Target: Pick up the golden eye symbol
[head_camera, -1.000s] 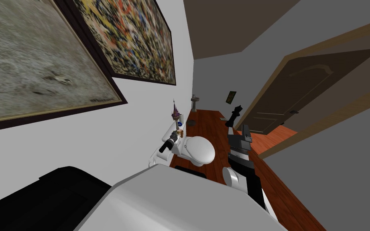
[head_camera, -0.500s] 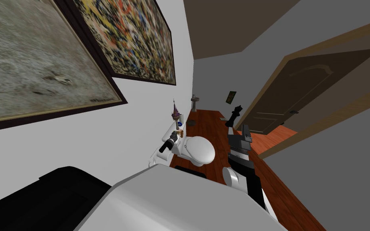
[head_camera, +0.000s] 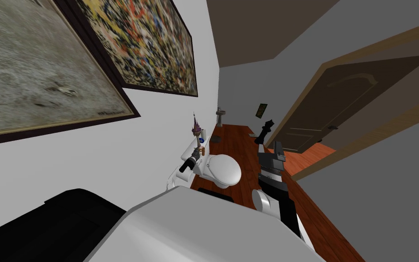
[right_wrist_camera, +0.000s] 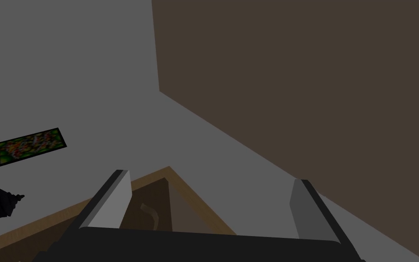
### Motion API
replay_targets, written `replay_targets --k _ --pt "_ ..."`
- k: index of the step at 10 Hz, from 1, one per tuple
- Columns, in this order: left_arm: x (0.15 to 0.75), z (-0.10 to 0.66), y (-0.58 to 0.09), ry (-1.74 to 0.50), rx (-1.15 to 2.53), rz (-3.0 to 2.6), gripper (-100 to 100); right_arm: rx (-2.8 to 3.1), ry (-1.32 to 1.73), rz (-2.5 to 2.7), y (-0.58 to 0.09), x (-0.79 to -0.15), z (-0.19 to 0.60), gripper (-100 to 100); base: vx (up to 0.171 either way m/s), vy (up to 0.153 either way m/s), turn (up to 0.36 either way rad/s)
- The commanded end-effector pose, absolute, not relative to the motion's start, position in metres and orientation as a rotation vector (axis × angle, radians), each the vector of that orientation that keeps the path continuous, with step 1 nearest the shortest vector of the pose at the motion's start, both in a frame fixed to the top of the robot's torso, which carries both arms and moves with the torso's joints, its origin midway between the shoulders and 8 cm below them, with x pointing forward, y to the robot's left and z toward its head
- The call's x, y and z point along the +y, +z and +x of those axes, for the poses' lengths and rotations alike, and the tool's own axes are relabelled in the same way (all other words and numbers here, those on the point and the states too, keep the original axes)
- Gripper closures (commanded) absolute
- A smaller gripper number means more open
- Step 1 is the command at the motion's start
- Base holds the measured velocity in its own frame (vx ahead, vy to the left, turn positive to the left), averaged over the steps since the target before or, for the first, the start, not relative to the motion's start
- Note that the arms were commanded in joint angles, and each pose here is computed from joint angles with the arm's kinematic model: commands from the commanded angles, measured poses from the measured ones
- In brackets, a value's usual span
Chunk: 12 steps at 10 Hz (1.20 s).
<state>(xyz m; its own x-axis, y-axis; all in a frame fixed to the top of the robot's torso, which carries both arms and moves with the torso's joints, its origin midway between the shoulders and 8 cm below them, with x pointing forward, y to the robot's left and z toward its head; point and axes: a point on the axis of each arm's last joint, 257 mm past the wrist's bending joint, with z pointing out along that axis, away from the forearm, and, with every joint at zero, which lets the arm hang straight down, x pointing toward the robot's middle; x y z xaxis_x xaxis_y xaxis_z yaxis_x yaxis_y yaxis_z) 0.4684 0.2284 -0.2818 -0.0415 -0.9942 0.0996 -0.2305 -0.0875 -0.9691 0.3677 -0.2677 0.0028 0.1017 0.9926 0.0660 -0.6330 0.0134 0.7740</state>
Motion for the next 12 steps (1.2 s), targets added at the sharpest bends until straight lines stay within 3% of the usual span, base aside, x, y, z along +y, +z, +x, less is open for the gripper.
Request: replay_targets --k 1,2,6,8,10,11,12 --pt "0.228 0.468 -0.282 -1.201 1.373 -1.425 -100 0.601 1.392 0.766 0.003 -0.268 0.368 0 0.000 -0.005 0.000" --pt "0.228 0.468 -0.282 -1.201 1.373 -1.425 100 0.601 1.392 0.766 0.003 -0.268 0.368 0 0.000 0.000 0.000" --pt "0.228 0.468 -0.282 -1.201 1.373 -1.425 100 0.601 1.392 0.766 0.003 -0.268 0.368 0 0.000 0.000 0.000" --pt "0.218 0.468 -0.283 -1.265 1.336 -1.476 -100 0.601 1.392 0.766 0.003 -0.268 0.368 0 0.000 0.037 -0.007" --pt "0.216 0.466 -0.284 -1.270 1.333 -1.482 -100 0.601 1.392 0.766 0.003 -0.268 0.368 0 0.010 0.121 -0.020" --pt "0.215 0.466 -0.284 -1.276 1.329 -1.485 0 0.601 1.392 0.766 0.003 -0.268 0.368 0 0.001 0.013 0.000" --pt "0.215 0.466 -0.284 -1.275 1.329 -1.484 -100 0.601 1.392 0.766 0.003 -0.268 0.368 0 0.000 0.006 0.000"
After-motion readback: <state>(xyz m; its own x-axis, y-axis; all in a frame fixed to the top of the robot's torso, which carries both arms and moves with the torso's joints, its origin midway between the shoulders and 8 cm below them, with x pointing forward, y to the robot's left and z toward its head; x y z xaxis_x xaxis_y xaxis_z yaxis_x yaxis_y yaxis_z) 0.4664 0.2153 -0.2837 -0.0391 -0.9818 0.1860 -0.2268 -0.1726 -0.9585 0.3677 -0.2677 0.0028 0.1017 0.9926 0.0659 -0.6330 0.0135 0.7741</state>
